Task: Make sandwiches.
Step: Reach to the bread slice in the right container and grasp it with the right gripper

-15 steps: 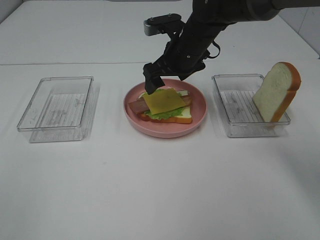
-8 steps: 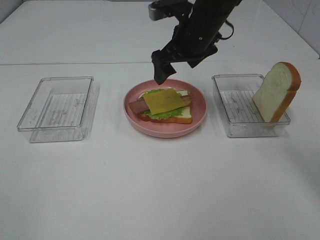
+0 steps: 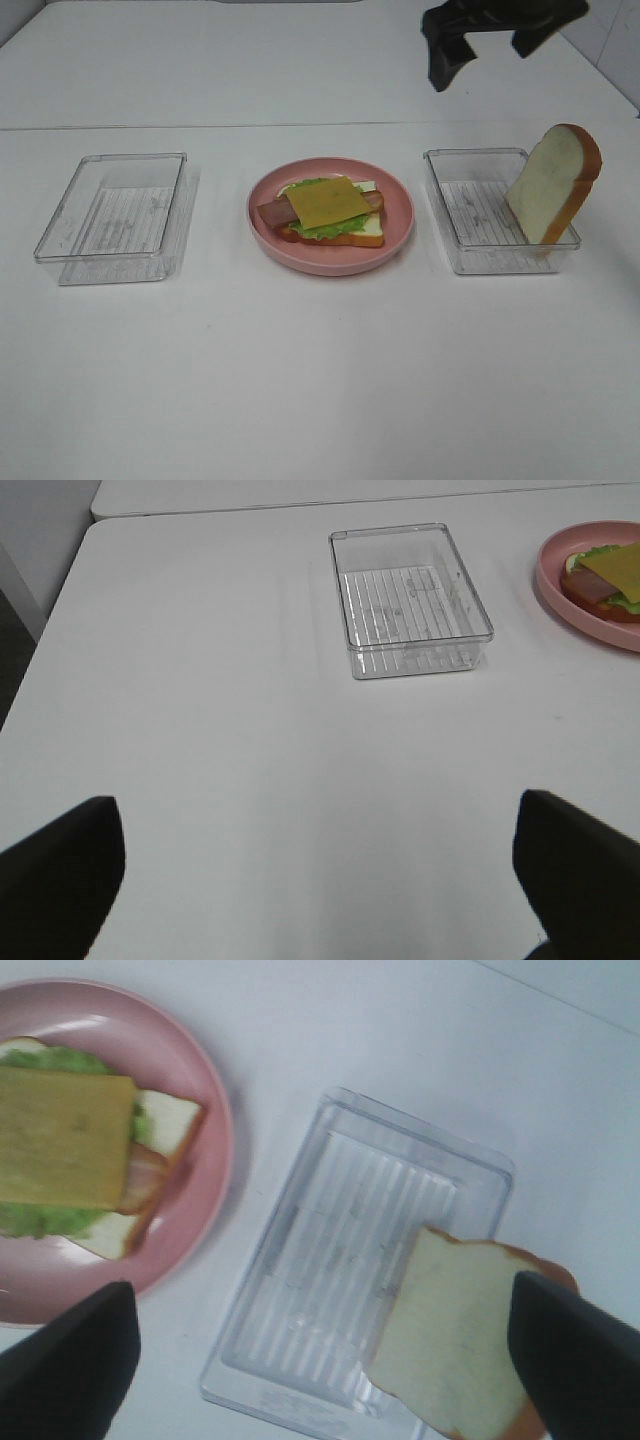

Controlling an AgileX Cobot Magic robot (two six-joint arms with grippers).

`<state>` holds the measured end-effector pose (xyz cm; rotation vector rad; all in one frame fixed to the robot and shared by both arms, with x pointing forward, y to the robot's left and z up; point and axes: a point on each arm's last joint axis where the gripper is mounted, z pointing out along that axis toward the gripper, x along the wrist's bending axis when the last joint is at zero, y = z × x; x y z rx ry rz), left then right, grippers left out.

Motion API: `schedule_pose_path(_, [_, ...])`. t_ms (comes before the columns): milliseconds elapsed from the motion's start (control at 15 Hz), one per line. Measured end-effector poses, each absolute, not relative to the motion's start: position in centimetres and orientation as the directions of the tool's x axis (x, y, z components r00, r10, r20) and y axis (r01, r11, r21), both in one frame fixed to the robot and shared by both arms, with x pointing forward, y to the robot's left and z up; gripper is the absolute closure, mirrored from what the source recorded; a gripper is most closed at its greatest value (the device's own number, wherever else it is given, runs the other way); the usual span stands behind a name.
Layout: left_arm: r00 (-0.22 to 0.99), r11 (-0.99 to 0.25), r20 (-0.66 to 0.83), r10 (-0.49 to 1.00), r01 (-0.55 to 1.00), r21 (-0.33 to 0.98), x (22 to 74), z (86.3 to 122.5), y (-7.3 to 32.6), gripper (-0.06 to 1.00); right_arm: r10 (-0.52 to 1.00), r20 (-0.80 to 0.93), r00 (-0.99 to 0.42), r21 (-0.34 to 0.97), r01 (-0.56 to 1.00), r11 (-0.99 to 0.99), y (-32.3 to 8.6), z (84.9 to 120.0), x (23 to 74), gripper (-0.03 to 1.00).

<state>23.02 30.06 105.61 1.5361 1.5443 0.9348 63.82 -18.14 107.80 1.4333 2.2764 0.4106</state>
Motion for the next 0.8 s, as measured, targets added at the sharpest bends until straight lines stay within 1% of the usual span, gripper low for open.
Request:
schedule_pose_path(133, [0.004,0.012,-0.015,1.000,0.450,0.893,23.0,105.6,30.1,-0.03,0.936,-0.185,-0.300,0.420,0.837,0.351,-21.8,107.7,64.4,0.00])
schedule_pose_path(333, [0.004,0.012,-0.015,1.000,0.450,0.893,23.0,105.6,30.1,-0.03,0.958,-0.176,-0.227,0.408,0.869,0.280,-24.6,107.6,64.7,0.00])
schedule_pose_path(400, [0.004,0.012,-0.015,1.000,0.450,0.893,23.0,105.6,30.1,-0.03,0.971,-0.158,-0.182,0.408,0.883,0.232,-26.3,107.6,64.8,0.00])
schedule_pose_path(600, [0.004,0.012,-0.015,1.000,0.450,0.893,23.0,105.6,30.1,-0.03,0.988,-0.111,-0.104,0.410,0.901,0.141,-29.0,107.5,65.0,0.00])
schedule_pose_path(667, [0.004,0.012,-0.015,1.000,0.450,0.893,23.0,105.6,30.1,-0.03,0.995,-0.078,-0.059,0.408,0.909,0.086,-30.5,107.3,65.1,0.00])
schedule_pose_path(800, [0.004,0.012,-0.015,1.000,0.450,0.893,23.0,105.6,30.1,-0.03,0.999,-0.026,-0.042,0.384,0.922,0.049,-31.4,106.0,65.6,0.00])
